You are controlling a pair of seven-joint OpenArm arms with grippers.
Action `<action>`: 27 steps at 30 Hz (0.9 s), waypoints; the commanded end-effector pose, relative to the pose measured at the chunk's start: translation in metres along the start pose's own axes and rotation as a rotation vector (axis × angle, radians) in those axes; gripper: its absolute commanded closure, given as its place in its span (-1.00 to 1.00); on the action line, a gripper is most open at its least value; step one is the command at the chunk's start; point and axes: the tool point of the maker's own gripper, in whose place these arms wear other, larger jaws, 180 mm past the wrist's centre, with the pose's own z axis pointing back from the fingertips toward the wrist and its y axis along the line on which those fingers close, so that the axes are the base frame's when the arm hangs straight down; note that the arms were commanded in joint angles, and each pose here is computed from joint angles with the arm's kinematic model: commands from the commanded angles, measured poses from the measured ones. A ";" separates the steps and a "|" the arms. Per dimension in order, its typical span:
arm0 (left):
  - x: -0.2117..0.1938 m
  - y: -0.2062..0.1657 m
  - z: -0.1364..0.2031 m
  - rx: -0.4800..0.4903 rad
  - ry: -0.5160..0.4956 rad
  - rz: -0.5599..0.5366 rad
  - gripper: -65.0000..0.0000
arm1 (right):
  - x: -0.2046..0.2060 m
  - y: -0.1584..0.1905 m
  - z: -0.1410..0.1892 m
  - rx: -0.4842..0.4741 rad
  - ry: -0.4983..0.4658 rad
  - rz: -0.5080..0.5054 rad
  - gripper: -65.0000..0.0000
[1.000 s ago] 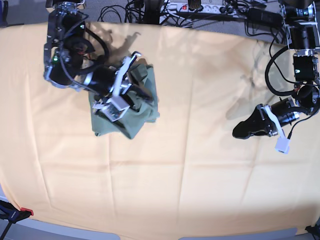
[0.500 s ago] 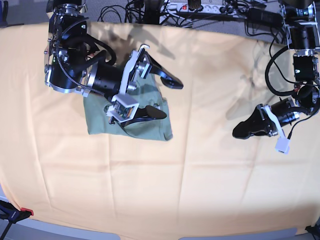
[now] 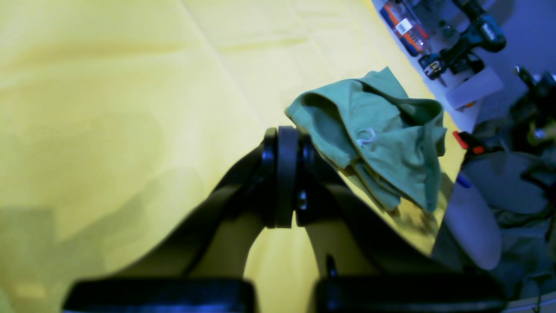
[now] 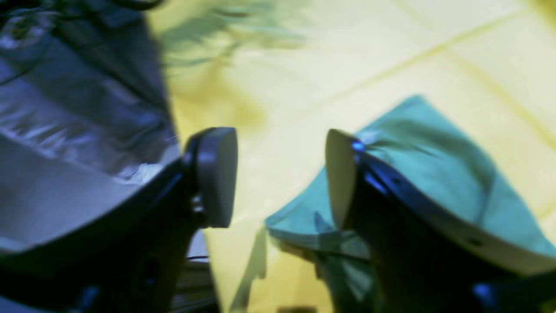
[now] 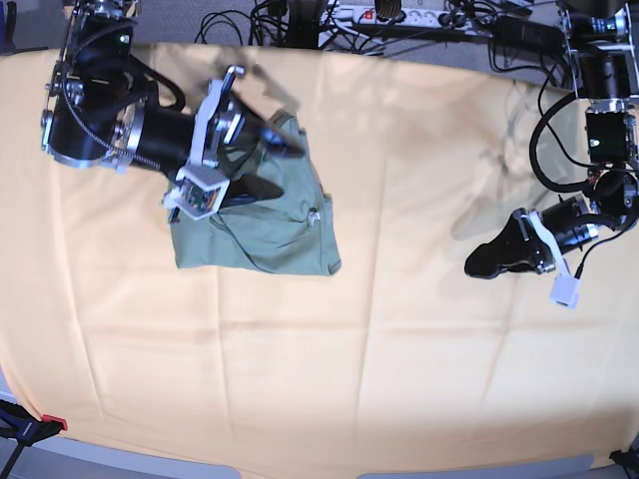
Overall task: Fold the T-shirt properly
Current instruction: 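Press and smooth the folded bundle with the right gripper, then release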
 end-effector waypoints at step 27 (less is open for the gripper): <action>0.021 -0.004 0.005 -0.013 -0.051 -0.038 1.00 | -0.057 -0.045 -0.006 -0.230 0.075 -0.155 -0.16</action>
